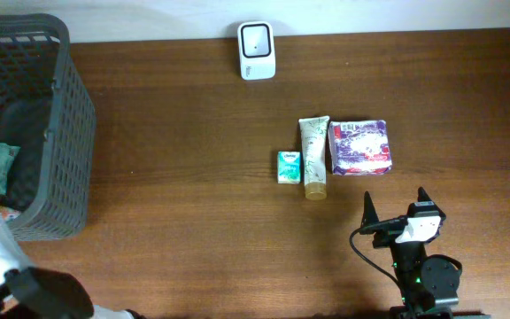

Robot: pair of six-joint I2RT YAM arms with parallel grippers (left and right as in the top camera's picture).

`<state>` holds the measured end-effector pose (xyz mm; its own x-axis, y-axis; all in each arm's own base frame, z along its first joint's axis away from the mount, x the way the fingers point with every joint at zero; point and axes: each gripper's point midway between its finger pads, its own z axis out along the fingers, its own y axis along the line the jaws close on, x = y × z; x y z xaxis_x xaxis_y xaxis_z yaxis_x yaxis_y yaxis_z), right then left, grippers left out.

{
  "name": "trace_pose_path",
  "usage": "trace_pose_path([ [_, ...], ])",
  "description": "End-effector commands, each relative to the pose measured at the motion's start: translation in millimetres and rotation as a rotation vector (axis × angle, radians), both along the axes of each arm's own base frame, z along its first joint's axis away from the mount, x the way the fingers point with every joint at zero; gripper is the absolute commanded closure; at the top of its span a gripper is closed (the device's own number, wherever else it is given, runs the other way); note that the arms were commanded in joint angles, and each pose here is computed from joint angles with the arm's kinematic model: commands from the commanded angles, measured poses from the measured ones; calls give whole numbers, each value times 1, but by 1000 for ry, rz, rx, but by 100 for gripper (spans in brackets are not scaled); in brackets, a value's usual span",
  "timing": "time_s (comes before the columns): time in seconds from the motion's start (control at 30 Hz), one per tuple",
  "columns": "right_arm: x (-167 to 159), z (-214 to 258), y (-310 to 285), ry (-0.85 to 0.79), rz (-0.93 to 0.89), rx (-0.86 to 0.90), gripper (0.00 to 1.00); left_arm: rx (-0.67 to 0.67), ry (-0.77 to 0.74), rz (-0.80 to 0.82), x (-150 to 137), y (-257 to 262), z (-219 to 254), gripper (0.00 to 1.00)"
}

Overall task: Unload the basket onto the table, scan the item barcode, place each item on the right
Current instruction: 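Reach the left gripper into the basket and grasp the orange pack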

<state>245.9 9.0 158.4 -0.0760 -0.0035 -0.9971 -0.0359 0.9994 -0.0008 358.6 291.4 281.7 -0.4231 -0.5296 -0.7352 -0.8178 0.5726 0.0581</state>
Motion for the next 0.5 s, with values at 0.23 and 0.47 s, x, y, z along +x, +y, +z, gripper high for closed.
trace_pose_path([
  [0.23,0,-4,-3,6,-12,0,1,-62,300,-203,9,-2,-77,10],
  [0.47,0,-4,-3,6,-12,0,1,-217,401,-90,-13,-11,-125,12],
])
